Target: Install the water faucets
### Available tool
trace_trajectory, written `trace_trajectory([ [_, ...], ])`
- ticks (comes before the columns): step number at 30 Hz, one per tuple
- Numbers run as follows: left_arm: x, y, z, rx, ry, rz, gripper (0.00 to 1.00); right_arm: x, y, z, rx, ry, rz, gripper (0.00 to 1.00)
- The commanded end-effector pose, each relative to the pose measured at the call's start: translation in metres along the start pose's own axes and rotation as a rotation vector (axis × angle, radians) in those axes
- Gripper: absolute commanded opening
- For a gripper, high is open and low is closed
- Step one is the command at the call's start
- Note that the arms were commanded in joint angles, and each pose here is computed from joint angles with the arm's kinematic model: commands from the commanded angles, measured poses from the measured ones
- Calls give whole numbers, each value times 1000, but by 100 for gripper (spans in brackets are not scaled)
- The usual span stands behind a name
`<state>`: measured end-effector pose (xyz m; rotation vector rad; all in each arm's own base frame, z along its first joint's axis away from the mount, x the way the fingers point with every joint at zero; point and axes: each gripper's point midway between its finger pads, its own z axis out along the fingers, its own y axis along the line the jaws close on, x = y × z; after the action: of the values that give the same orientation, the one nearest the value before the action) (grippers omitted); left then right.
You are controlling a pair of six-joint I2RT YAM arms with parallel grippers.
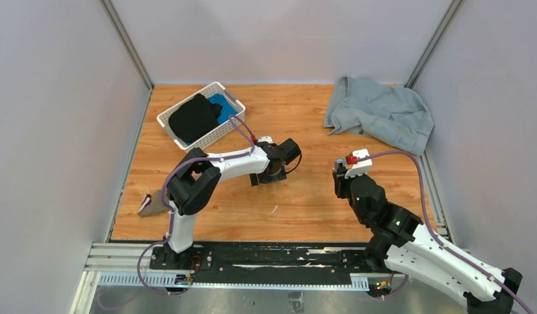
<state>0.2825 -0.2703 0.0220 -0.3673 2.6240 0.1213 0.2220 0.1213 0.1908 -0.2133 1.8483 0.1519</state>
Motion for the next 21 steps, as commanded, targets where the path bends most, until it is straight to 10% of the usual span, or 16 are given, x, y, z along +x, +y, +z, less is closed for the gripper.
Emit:
trace_trajectory([
  [1,-12,8,6,-34,-33,-51,74,-4,-3,-1,6,-13,3,0],
  [21,-1,6,19,-25,16,-39,51,-1,-5,-2,9,-2,2,0],
])
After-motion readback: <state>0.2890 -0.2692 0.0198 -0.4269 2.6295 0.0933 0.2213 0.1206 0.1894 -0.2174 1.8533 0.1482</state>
